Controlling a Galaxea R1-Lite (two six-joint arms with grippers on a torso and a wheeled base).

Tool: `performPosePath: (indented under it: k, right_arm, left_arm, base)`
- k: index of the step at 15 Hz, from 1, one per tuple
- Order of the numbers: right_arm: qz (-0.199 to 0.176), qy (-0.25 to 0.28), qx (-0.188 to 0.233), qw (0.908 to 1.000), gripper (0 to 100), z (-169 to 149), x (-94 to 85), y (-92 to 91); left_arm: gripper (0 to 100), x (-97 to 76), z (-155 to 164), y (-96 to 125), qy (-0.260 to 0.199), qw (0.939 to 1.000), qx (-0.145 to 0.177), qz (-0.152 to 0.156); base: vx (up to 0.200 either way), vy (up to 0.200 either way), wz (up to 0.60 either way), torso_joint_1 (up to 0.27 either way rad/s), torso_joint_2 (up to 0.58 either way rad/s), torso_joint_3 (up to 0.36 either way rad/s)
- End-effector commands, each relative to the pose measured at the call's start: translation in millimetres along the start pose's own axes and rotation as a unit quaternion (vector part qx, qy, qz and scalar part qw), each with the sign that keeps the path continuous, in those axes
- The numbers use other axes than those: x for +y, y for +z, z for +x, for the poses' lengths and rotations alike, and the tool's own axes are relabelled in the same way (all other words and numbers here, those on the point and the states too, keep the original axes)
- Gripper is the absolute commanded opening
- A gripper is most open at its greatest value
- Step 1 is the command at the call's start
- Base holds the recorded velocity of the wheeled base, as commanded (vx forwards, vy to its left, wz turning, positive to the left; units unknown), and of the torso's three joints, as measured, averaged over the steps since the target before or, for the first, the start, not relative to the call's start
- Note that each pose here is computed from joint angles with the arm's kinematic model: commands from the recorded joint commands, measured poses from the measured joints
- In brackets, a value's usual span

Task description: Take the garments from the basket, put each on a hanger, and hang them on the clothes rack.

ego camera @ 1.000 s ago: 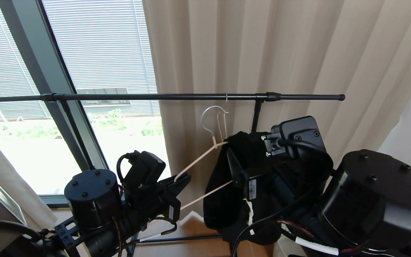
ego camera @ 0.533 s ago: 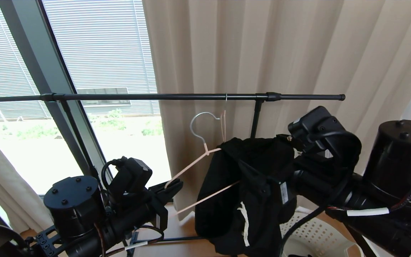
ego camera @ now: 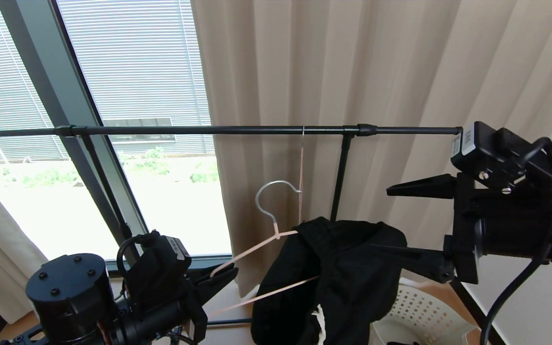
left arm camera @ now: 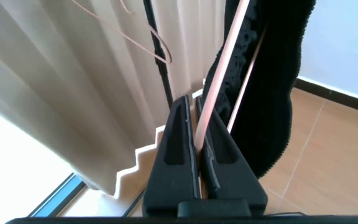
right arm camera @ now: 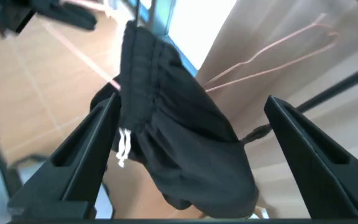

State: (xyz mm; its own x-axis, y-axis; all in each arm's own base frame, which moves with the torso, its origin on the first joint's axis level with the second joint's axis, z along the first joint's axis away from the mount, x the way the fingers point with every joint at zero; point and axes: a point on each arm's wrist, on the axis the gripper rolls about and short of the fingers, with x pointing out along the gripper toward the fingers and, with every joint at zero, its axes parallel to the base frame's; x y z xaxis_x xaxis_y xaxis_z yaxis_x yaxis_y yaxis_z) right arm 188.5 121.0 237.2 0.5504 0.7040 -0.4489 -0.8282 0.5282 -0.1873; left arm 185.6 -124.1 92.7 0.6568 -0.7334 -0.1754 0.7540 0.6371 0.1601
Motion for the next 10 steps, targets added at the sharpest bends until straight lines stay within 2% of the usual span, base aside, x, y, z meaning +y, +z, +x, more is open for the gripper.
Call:
performPosePath:
  k: [1, 3, 4, 10]
  right_arm:
    - [-0.035, 0.018, 0.017, 0.9991, 100, -5.5, -14.3, 3.7]
    - [-0.053, 0.085, 0.048, 0.9939, 100, -1.7, -15.9, 8.2]
    - [-0.050, 0.100, 0.056, 0.9922, 100, 2.2, -17.7, 9.2]
    - [-0.033, 0.128, 0.101, 0.9862, 100, 26.5, -18.1, -12.2]
  left_arm:
    - [0, -3.5, -9.6, 0.8, -0.015, 0.9999, -0.003, 0.008]
    - [0, -7.0, -14.7, -2.6, -0.032, 0.9994, 0.004, 0.012]
    - [0, -8.0, -15.9, -3.9, -0.034, 0.9993, 0.007, 0.017]
    - [0, -15.7, -17.5, 2.0, -0.051, 0.9982, -0.008, 0.030]
  base:
    - [0.000, 0.000, 0.00, 0.000, 0.00, 0.000]
    - [0.000, 0.000, 0.00, 0.000, 0.00, 0.000]
    - [0.000, 0.000, 0.00, 0.000, 0.00, 0.000]
    - [0.000, 0.000, 0.00, 0.000, 0.00, 0.000]
